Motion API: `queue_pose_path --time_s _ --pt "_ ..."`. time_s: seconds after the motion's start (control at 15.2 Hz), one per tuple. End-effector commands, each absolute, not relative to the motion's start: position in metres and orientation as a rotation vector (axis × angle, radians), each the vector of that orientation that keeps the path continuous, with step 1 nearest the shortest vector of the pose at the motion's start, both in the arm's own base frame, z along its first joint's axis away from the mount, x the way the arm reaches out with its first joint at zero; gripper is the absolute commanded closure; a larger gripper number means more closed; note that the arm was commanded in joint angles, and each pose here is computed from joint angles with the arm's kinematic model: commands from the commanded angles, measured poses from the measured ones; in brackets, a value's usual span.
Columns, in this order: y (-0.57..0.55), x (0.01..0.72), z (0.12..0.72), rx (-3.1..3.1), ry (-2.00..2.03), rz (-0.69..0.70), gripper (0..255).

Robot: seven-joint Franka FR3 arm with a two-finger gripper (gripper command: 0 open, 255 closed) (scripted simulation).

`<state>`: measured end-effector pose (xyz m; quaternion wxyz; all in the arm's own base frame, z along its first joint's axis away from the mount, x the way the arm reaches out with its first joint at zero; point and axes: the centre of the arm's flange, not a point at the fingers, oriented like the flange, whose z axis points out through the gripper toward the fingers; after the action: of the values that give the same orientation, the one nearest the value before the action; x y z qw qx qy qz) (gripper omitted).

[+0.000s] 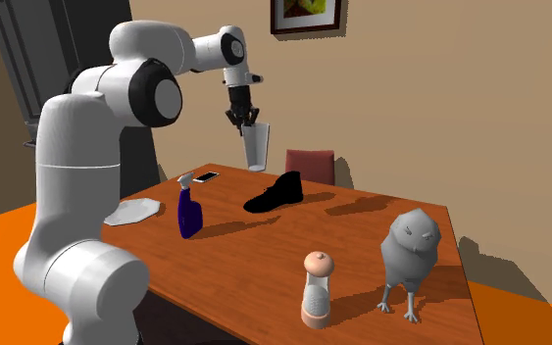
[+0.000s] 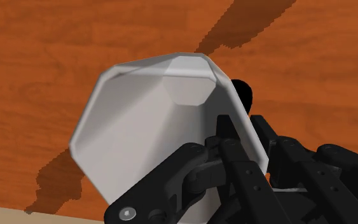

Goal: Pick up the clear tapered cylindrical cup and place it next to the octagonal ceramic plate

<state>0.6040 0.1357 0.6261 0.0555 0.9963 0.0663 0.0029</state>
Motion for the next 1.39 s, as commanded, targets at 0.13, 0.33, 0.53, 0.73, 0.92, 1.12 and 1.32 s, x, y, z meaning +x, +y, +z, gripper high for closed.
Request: queue_pose_path --time_s 0.13,0.33,0.53,0.73,0.92,1.12,1.32 --pt "0.183 0.578 0.624 3.024 0.199 0.01 255" --pt "0.219 0.56 0.624 3.024 0.199 0.01 255" --pt "0.254 0.542 0.624 3.024 0.199 0.01 255" --pt "0.289 0.524 0.625 3.024 0.199 0.01 255" --pt "0.325 0.506 0.625 3.024 0.199 0.01 255" --pt "0.362 0.488 0.625 3.024 0.199 0.01 255" --pt "0.362 0.488 0.609 3.024 0.199 0.01 255"
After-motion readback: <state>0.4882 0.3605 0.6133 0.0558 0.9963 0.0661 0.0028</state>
